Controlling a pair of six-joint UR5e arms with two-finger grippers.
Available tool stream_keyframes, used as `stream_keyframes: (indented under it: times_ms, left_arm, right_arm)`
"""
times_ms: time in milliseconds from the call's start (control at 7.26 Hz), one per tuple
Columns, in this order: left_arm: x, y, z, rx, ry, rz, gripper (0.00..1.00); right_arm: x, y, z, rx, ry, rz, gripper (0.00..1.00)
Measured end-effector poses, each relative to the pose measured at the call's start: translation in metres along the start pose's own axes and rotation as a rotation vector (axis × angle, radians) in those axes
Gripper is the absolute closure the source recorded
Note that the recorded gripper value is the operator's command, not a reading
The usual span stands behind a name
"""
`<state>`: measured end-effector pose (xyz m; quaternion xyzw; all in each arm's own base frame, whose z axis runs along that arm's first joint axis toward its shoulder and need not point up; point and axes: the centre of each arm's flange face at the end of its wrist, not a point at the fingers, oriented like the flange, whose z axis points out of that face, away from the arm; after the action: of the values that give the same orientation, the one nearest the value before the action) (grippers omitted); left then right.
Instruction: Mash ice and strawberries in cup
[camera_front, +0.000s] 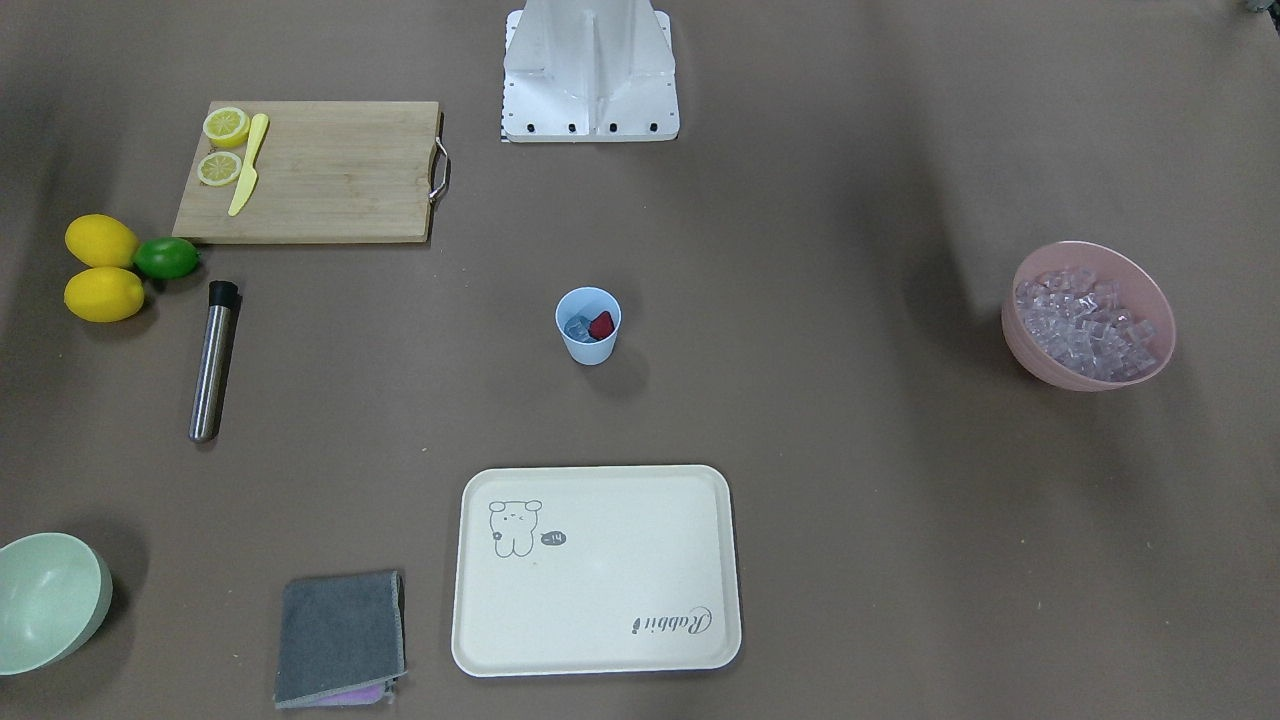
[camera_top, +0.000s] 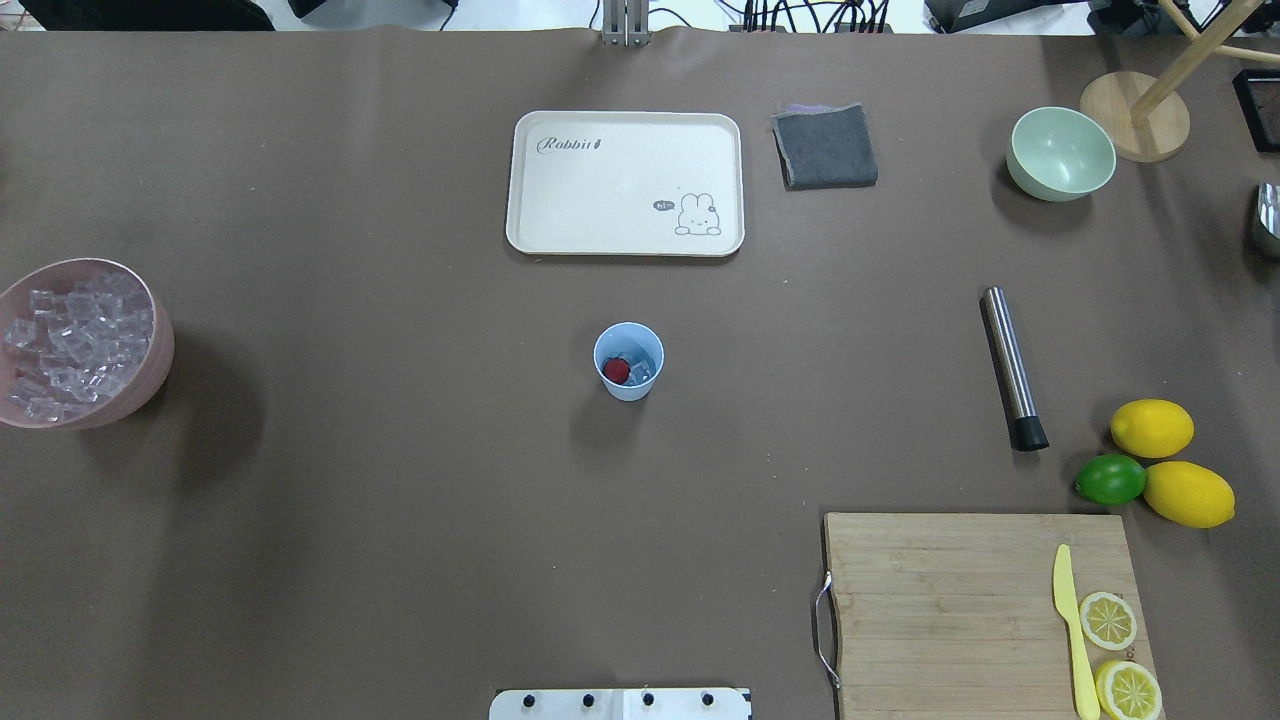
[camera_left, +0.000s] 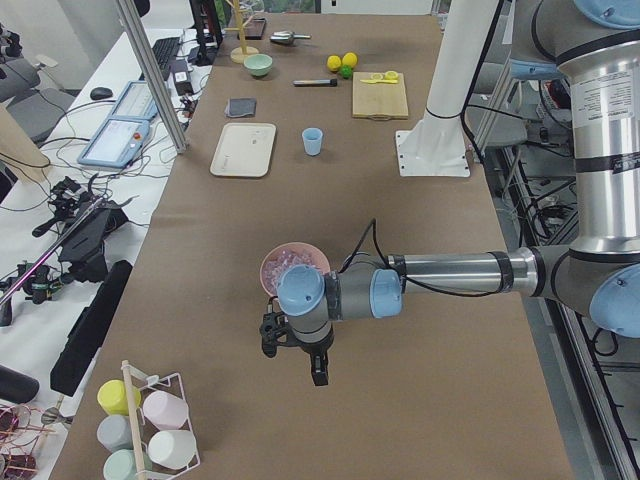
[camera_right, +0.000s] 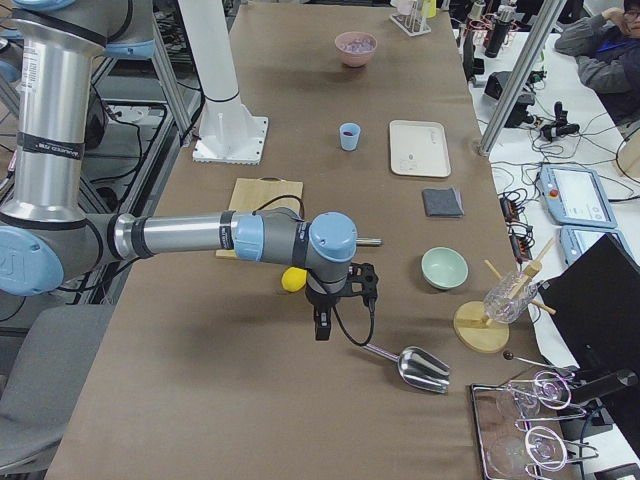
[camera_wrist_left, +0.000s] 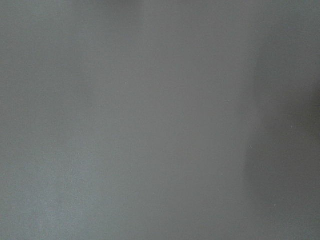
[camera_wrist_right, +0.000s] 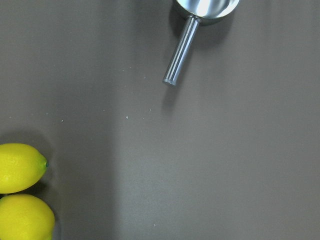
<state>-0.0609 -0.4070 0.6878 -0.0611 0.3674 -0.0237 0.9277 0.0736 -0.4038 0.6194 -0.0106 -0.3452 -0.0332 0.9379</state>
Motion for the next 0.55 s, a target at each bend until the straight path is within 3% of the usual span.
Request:
stream_keyframes:
  times_ms: [551]
  left_arm:
    - [-0.002, 0.004, 0.003, 0.009, 0.0, 0.008, 0.01]
  right_arm:
    - [0.017, 0.007, 0.002, -0.001, 0.038, 0.024, 0.0]
